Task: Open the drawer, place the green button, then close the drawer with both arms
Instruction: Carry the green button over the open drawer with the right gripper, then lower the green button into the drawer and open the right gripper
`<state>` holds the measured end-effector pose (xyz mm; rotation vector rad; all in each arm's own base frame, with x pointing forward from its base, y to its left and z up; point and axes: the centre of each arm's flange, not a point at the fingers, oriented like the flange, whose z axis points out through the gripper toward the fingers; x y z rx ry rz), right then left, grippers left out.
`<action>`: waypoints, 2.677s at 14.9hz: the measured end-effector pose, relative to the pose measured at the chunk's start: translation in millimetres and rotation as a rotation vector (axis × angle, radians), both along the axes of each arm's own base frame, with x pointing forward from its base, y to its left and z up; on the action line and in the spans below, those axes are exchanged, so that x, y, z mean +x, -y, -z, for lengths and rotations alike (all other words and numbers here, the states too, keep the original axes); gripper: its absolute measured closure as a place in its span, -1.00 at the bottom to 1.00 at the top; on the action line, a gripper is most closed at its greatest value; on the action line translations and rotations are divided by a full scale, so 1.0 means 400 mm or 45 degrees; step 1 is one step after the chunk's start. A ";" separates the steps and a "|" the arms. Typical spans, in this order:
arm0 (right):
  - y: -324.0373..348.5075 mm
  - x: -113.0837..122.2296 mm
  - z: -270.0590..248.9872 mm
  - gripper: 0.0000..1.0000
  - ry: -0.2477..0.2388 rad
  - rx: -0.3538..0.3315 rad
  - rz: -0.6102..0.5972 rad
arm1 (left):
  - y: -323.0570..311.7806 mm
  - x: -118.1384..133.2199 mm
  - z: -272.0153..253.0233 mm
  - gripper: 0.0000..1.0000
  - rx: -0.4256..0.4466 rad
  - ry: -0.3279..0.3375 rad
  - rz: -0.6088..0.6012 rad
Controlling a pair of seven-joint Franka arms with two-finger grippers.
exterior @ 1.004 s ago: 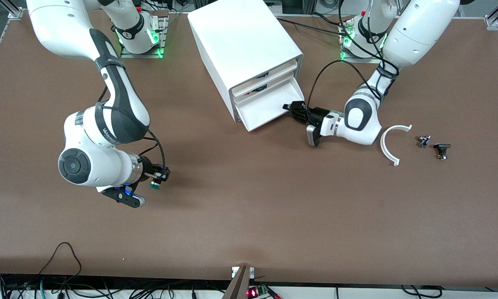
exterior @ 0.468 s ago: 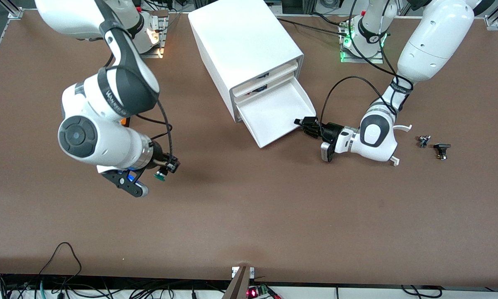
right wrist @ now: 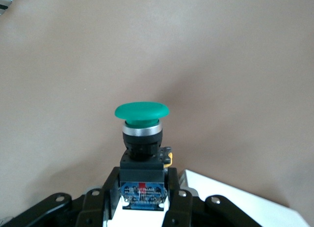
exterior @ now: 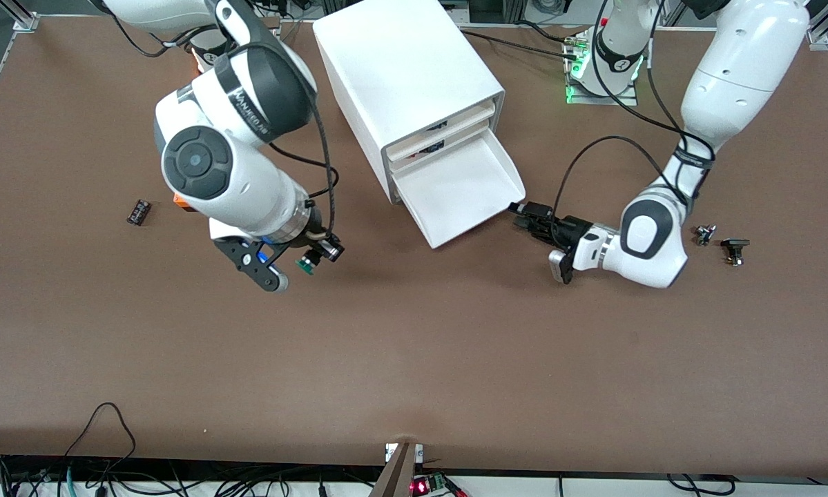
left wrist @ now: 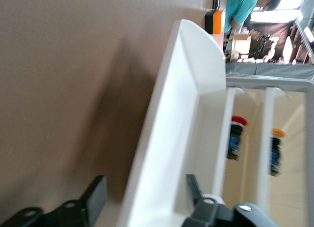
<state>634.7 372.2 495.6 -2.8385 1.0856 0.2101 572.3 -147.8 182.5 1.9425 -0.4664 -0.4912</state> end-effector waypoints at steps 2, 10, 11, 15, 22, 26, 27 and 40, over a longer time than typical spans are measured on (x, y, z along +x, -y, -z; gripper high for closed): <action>-0.034 -0.013 -0.016 0.17 0.017 0.016 0.068 | -0.025 0.046 -0.080 -0.91 0.092 -0.060 0.038; -0.267 -0.112 -0.053 0.17 0.077 0.199 0.410 | -0.078 0.135 -0.404 -1.00 0.685 -0.022 -0.030; -0.312 -0.138 -0.032 0.17 0.075 0.192 0.430 | -0.085 0.143 -0.452 -1.00 0.773 0.007 -0.028; -0.463 -0.220 0.128 0.17 0.054 0.151 0.479 | -0.107 0.182 -0.576 -1.00 1.122 0.230 0.035; -0.568 -0.312 0.408 0.17 0.050 0.112 0.525 | -0.121 0.216 -0.453 -1.00 1.335 0.281 0.129; -0.593 -0.364 0.497 0.17 0.037 0.087 0.533 | -0.143 0.222 -0.423 -1.00 1.340 0.250 0.122; -0.596 -0.369 0.512 0.17 0.035 0.088 0.543 | -0.144 0.222 -0.422 -1.00 1.340 0.250 0.121; -0.570 -0.310 0.440 -1.00 0.085 0.088 0.601 | -0.142 0.222 -0.423 -1.00 1.348 0.243 0.108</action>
